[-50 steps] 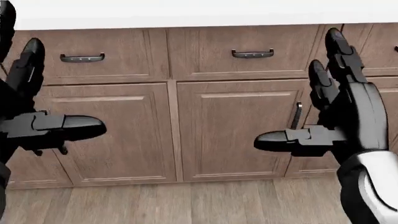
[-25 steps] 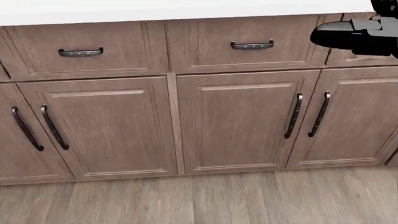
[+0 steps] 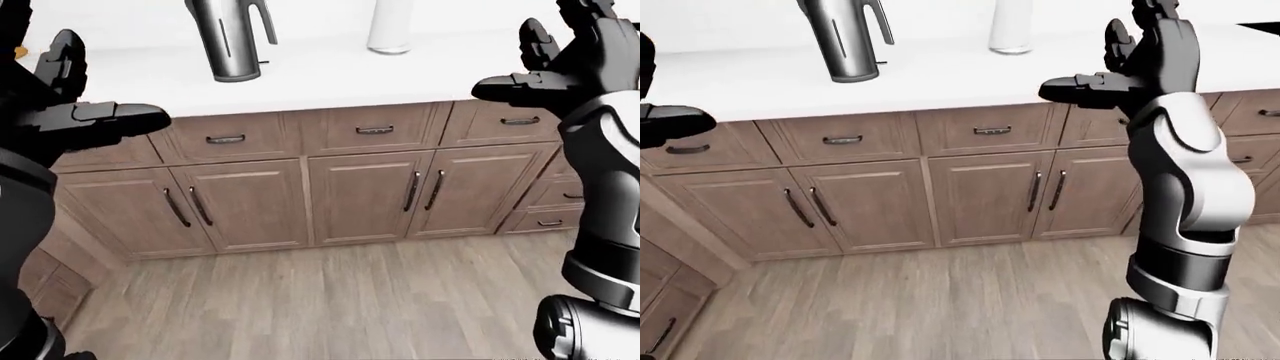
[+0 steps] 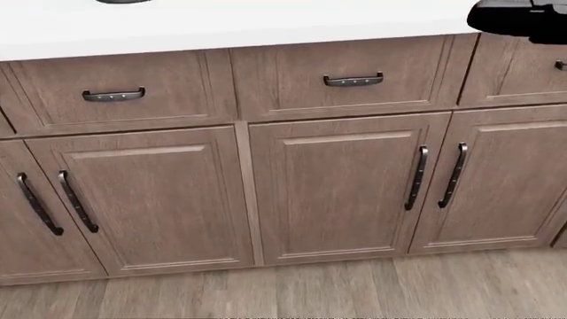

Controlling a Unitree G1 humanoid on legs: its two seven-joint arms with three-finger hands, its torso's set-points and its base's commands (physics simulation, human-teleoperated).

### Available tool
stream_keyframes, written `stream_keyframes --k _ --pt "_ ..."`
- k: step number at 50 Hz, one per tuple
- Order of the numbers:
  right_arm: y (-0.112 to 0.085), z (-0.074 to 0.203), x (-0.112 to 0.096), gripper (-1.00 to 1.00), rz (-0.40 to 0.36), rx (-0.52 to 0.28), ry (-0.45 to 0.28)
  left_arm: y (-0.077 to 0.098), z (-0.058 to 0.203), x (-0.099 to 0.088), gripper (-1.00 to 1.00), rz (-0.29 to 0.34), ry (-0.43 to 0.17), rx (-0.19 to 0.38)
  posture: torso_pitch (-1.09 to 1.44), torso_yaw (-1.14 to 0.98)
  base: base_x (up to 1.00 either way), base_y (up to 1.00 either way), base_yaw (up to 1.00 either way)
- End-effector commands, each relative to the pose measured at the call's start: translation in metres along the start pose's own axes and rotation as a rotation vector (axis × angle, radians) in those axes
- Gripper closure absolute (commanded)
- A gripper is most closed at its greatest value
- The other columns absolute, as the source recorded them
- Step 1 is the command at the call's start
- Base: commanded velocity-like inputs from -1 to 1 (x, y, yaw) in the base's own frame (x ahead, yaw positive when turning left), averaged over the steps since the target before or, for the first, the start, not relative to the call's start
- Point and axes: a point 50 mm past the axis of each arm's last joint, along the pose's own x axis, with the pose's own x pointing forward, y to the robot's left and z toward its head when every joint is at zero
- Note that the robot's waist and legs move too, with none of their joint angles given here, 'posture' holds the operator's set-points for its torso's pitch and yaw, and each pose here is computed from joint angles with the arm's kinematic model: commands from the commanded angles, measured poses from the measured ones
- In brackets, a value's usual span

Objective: Press the button to open the lid of the electric kettle.

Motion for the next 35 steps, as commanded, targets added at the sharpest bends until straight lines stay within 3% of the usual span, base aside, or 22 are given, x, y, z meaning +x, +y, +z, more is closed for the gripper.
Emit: stream_keyframes --k 1,35 --pt "0.006 0.020 0.000 -1.00 0.031 -0.002 -0.088 0.005 0.015 -0.001 -1.00 0.027 -0.073 0.002 0.00 0.00 0.20 0.00 0.00" --pt "0.010 0.036 0.002 -1.00 0.054 -0.003 -0.106 0.009 0.023 -0.001 -1.00 0.043 -0.092 0.000 0.00 0.00 0.21 0.06 0.00"
